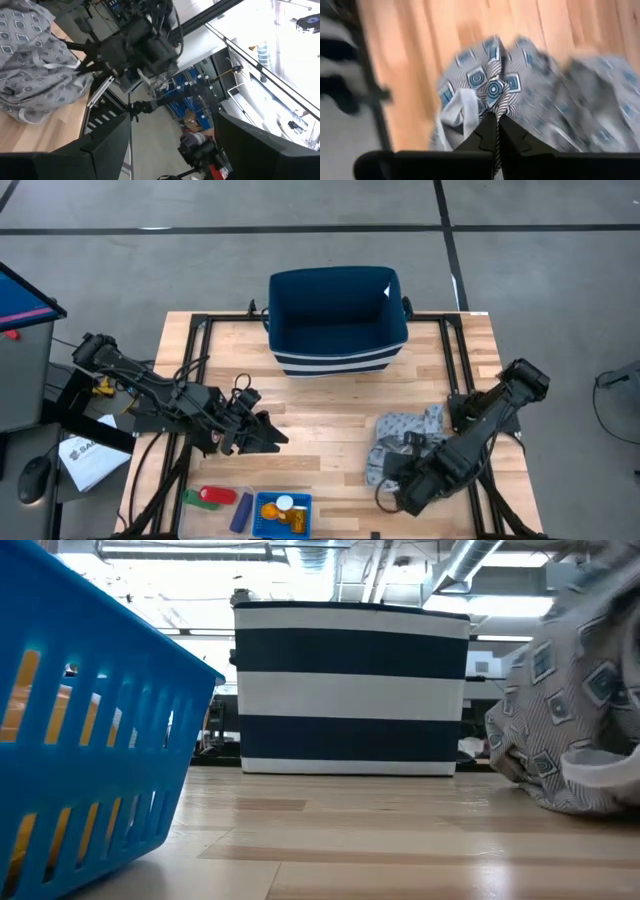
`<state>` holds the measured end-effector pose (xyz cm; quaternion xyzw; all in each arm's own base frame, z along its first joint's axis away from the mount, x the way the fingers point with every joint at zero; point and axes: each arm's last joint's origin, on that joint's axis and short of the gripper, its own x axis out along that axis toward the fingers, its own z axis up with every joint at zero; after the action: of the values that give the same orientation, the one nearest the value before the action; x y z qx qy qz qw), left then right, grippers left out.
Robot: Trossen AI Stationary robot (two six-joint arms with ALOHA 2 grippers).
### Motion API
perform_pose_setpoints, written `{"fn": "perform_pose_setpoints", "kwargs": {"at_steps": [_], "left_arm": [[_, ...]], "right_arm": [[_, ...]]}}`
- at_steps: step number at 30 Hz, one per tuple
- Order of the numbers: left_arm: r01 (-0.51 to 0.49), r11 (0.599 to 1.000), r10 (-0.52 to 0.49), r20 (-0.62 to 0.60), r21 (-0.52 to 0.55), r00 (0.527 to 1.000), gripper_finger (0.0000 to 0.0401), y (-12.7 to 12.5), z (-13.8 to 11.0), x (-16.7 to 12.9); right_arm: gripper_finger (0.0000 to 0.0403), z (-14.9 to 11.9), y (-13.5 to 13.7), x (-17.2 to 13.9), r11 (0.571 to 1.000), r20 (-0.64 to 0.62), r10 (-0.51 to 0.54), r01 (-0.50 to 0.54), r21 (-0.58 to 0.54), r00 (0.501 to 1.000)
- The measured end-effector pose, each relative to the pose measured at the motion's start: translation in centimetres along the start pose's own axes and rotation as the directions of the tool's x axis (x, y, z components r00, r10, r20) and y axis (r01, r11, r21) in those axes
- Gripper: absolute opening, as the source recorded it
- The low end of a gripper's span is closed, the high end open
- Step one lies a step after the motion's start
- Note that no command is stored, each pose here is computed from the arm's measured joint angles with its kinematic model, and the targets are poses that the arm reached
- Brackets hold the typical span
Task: Pick & place medical supplies in basket/bin
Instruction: Put the gray patients gown into the blue laundry organizer
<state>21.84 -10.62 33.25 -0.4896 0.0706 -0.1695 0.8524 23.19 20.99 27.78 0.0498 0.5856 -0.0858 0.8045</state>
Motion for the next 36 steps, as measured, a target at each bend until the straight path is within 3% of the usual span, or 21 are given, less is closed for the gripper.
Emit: {"fn": "perform_pose_setpoints", "kwargs": {"at_steps": [8,16,22,24,27,36], "left_arm": [[0.039,0.999,-0.039,-0.048,-0.002,0.998,0.0287,-0.4,-0.5,-0.1],[0.082,0.996,-0.08,-0.071,0.021,0.994,0.0287,-1.1,-1.2,-0.2],[0.096,0.995,-0.093,-0.093,0.029,0.991,0.0287,-1.5,-1.8,-0.3],[0.105,0.993,-0.1,-0.104,0.047,0.99,0.0287,-1.6,-2.1,-0.4],[0.118,0.992,-0.111,-0.122,0.051,0.986,0.0287,-1.9,-2.6,-0.5],[0.082,0.99,-0.07,-0.105,0.114,0.992,0.0287,-2.3,-3.7,-0.8]], "right_arm": [[0.0,3.8,-1.9,-1.4,0.975,0.193,0.131,-0.162,0.153,0.972],[0.0,9.0,-5.9,-2.5,0.931,0.436,0.16,-0.283,0.232,0.885],[0.0,12.5,-10.5,-3.4,0.917,0.556,0.078,-0.278,0.287,0.828],[0.0,13.2,-11.8,-4.3,0.931,0.602,-0.003,-0.218,0.294,0.798],[0.0,13.8,-13.4,-6.9,0.932,0.67,-0.1,-0.167,0.321,0.735],[0.0,15.5,-16.9,-14.0,0.944,0.788,-0.187,-0.114,0.309,0.587]]}}
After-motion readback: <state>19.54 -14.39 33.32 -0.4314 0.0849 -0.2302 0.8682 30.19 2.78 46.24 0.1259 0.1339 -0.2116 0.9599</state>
